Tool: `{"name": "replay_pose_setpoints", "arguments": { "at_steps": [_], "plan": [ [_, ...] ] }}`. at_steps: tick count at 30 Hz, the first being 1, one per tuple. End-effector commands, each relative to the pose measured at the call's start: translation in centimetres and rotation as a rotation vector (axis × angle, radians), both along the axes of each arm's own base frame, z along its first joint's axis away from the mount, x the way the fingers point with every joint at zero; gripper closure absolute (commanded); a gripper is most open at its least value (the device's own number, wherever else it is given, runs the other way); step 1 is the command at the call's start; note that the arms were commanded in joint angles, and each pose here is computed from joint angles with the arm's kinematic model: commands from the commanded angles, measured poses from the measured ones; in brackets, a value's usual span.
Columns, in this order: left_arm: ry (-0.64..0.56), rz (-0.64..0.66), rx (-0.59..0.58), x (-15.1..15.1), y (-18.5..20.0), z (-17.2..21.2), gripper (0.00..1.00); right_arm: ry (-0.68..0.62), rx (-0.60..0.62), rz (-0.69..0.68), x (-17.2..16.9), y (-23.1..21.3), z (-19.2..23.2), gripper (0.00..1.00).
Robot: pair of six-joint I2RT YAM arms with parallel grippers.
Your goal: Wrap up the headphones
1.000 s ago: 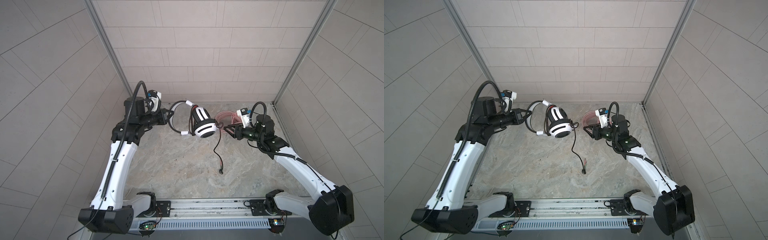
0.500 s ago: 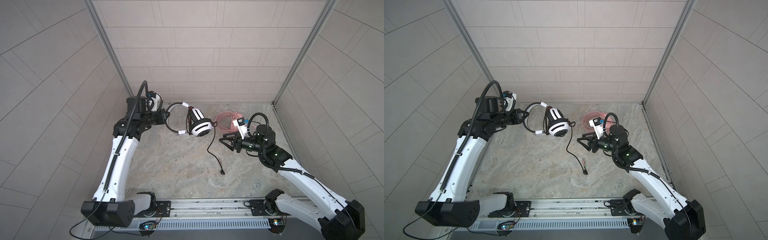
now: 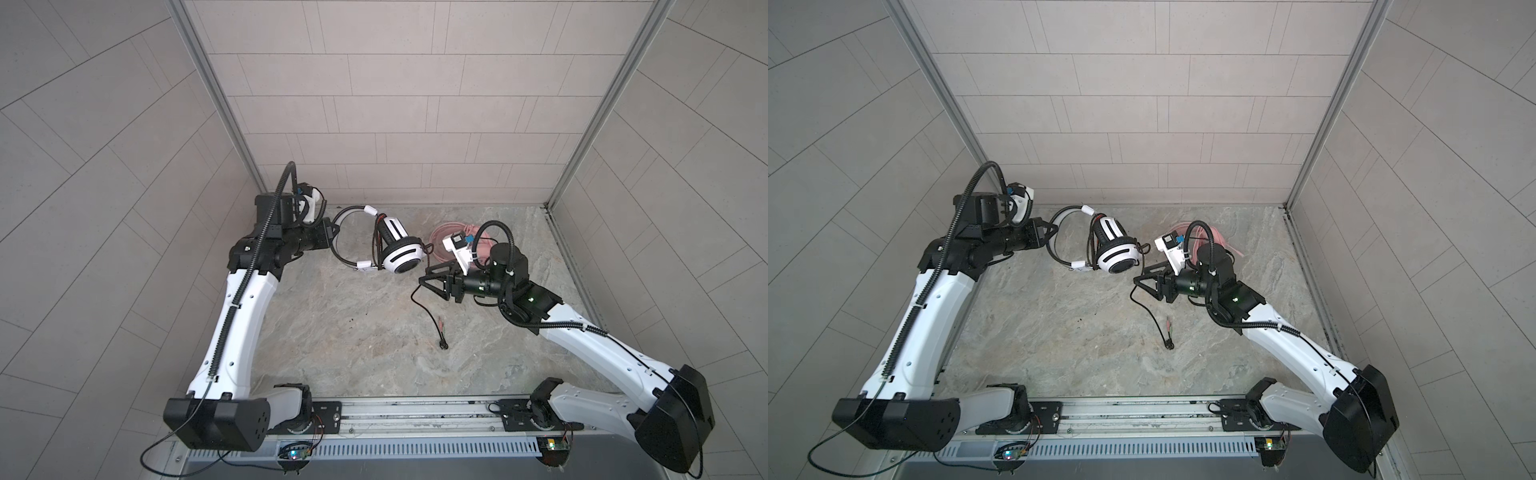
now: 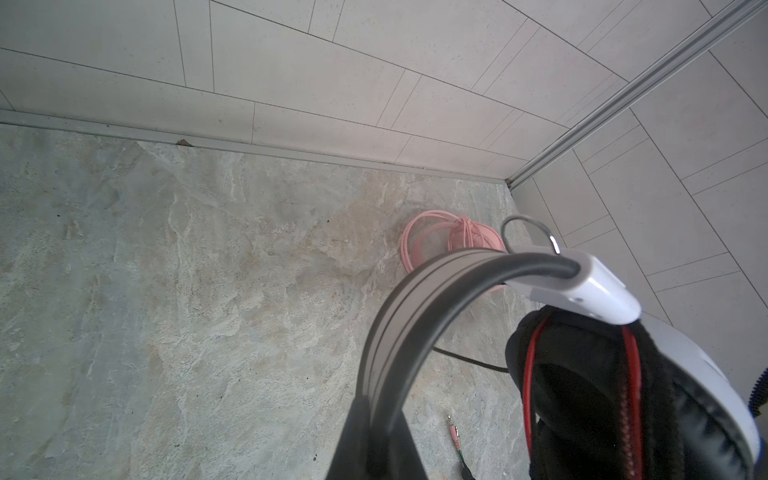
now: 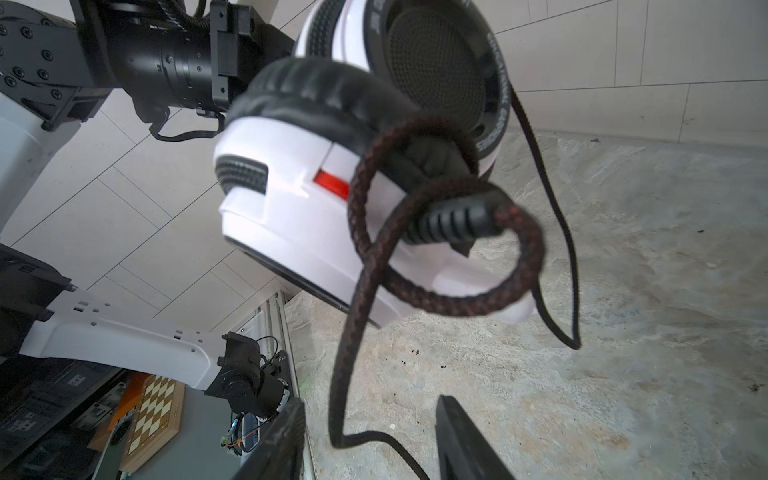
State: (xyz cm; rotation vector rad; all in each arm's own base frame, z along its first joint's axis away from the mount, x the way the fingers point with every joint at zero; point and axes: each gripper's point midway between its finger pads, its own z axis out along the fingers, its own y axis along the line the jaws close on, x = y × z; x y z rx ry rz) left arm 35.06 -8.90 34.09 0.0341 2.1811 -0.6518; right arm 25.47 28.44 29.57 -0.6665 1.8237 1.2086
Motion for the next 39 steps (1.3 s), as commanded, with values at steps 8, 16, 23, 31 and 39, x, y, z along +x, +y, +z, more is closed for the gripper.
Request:
{"name": "replay_pose_setpoints", "arguments": {
  "at_steps": [8, 16, 23, 31, 39],
  "plan": [
    [-0.064, -0.014, -0.053, -0.9, -0.5, 2.0, 1.0, -0.013, 0.021, -0.032, 1.3, 1.1, 1.2, 0.74],
    [-0.044, 0.01, 0.01, -1.0, 0.4, 0.9, 1.0, -0.068, -0.009, -0.098, 1.5, -0.7, 2.8, 0.92],
    [-0.037, 0.011, 0.041, -1.5, 0.9, 0.4, 1.0, -0.098, -0.018, -0.248, 3.3, -4.8, 4.1, 0.93],
    [-0.084, -0.01, -0.148, -1.2, -0.4, 3.5, 1.0, 0.065, -0.087, -0.288, 6.6, -5.6, -0.9, 0.93],
    [-0.154, 0.401, -0.321, 2.4, 4.4, 3.5, 1.0, 0.134, -0.306, -0.159, 3.5, -2.1, -8.4, 0.93]
  ]
}}
